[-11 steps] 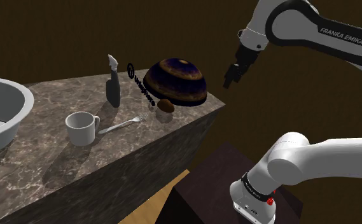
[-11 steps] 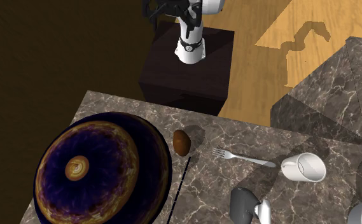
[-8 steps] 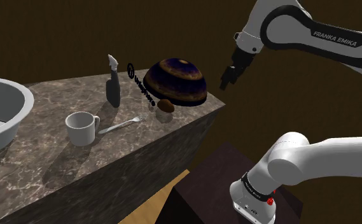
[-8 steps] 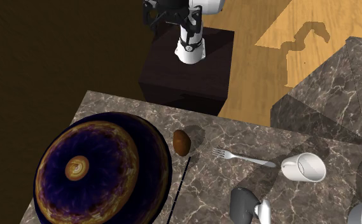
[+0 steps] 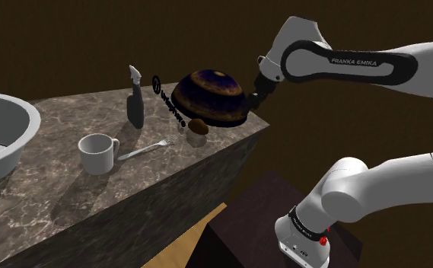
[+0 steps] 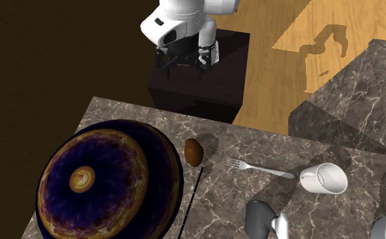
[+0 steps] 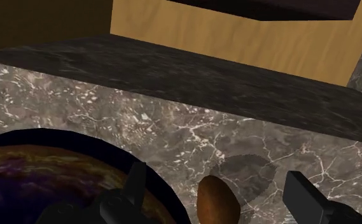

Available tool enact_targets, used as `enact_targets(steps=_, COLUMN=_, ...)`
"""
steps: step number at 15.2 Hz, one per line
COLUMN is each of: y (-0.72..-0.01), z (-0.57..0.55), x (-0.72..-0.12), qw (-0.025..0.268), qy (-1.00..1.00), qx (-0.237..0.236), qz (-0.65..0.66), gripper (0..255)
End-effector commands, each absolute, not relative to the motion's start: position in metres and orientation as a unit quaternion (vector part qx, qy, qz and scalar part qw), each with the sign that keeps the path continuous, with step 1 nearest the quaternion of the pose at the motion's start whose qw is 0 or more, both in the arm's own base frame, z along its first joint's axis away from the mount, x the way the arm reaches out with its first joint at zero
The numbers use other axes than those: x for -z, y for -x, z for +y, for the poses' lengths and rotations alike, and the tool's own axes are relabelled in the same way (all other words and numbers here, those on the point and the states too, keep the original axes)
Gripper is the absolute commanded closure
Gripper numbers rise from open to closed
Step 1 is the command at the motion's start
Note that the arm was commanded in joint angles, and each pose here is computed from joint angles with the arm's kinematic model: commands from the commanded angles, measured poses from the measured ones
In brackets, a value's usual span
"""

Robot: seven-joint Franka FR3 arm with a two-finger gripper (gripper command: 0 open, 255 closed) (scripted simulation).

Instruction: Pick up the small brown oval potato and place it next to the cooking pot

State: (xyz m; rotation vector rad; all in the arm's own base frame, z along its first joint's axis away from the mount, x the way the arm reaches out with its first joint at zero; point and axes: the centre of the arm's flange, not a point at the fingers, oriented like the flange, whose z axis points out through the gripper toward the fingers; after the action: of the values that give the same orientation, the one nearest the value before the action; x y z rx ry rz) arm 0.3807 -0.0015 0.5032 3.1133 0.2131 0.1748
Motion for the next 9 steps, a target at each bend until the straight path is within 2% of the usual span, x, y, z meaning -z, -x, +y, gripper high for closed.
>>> enact_targets(steps=1, y=-0.398, z=0.000, x=-0.482, qw=0.001, qy=-0.995, qx=-0.067, qz=0.080, gripper=0)
enact_targets(steps=9, y=-0.459, z=0.016, x=-0.407, qw=-0.026, qy=-0.986, qx=-0.104, qz=0.124, gripper=0)
